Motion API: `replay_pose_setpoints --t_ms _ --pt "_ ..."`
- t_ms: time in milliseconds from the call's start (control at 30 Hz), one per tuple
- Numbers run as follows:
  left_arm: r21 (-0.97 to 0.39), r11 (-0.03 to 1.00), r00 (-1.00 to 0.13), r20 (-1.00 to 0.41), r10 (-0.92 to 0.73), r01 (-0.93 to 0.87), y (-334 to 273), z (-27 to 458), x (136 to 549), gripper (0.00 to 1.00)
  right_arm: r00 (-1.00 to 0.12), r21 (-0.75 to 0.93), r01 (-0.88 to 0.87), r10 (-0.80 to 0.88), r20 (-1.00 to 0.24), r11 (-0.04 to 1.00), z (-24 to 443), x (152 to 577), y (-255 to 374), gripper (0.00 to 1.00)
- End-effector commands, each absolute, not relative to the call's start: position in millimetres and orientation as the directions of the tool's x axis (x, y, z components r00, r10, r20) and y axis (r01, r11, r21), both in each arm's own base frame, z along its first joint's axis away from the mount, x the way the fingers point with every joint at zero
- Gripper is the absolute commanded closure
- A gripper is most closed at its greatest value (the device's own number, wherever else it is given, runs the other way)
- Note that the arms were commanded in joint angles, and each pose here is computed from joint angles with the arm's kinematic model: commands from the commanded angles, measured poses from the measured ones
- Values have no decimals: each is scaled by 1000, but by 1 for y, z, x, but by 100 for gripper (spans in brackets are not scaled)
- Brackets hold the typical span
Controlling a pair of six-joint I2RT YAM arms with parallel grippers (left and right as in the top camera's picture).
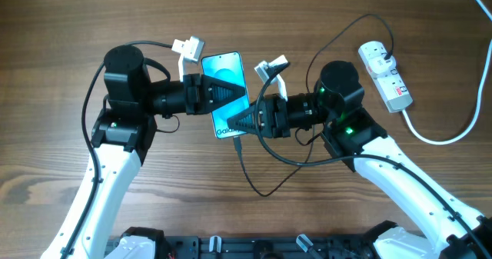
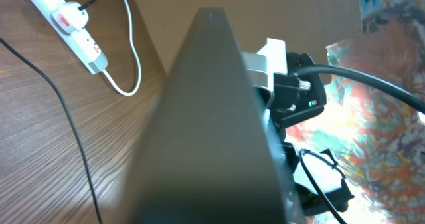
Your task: Plug charger to phone and switch on socket
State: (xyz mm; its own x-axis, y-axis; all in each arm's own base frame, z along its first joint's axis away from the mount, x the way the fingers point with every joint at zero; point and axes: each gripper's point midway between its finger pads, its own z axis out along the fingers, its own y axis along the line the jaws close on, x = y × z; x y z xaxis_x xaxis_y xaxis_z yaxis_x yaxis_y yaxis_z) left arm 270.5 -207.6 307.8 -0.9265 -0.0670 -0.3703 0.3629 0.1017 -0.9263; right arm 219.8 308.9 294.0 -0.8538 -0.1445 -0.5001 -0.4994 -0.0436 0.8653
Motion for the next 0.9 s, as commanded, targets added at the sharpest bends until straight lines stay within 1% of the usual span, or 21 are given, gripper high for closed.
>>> replay_pose_setpoints --t_ms 0,133,167,200,233,267,300,333,400,433,467,500,600,633,700,800,867 --pt "-914 88 -914 -402 -53 397 -209 316 265 96 -849 866 -495 -174 -500 -74 302 212 309 84" --pt "-914 88 -914 -402 -53 396 -209 316 265 96 -849 866 -495 -171 -500 -72 302 213 309 94" --pt "-914 88 -914 -402 -53 396 -209 316 265 95 -850 866 -494 -171 -499 -72 302 213 309 96" --pt "-914 87 -914 -401 -53 396 -209 315 265 90 -850 866 -495 -170 -499 -71 302 213 309 96" --pt "-914 88 -914 -402 -53 396 -209 316 265 72 -851 867 -494 -166 -499 -68 302 214 309 96" --pt "-914 88 -914 -402 -53 397 -209 316 265 59 -854 870 -490 -163 -493 -65 302 215 309 96" --pt "-913 88 -914 -403 -54 397 -209 316 265 41 -861 875 -480 -159 -483 -60 302 216 309 96" --pt "-912 88 -913 -405 -54 400 -209 316 265 32 -863 876 -478 -152 -481 -55 302 217 309 96" --pt "-903 94 -903 -426 -60 419 -208 316 267 16 -865 876 -481 -137 -482 -46 302 220 310 96" --pt "-898 101 -897 -436 -69 429 -206 315 269 11 -863 873 -487 -130 -488 -42 302 221 310 96" --pt "-891 109 -890 -449 -80 440 -202 315 272 9 -865 873 -487 -122 -488 -36 301 223 310 96" --pt "-887 122 -884 -457 -100 445 -197 315 277 5 -865 873 -487 -116 -488 -31 301 225 310 96" --pt "-889 175 -871 -452 -192 423 -172 313 296 0 -858 863 -505 -100 -503 -11 297 228 311 96" --pt "-889 189 -865 -453 -217 418 -165 313 301 0 -867 869 -494 -86 -491 18 292 233 311 96" --pt "-878 235 -835 -472 -283 416 -142 311 315 0 -881 873 -474 -49 -471 118 271 245 309 96" --pt "-870 291 -809 -483 -335 398 -124 304 325 0 -880 857 -469 -33 -473 212 251 253 305 96" --pt "-864 362 -793 -479 -375 350 -111 289 333 0 -878 834 -459 -16 -478 306 233 261 300 96"
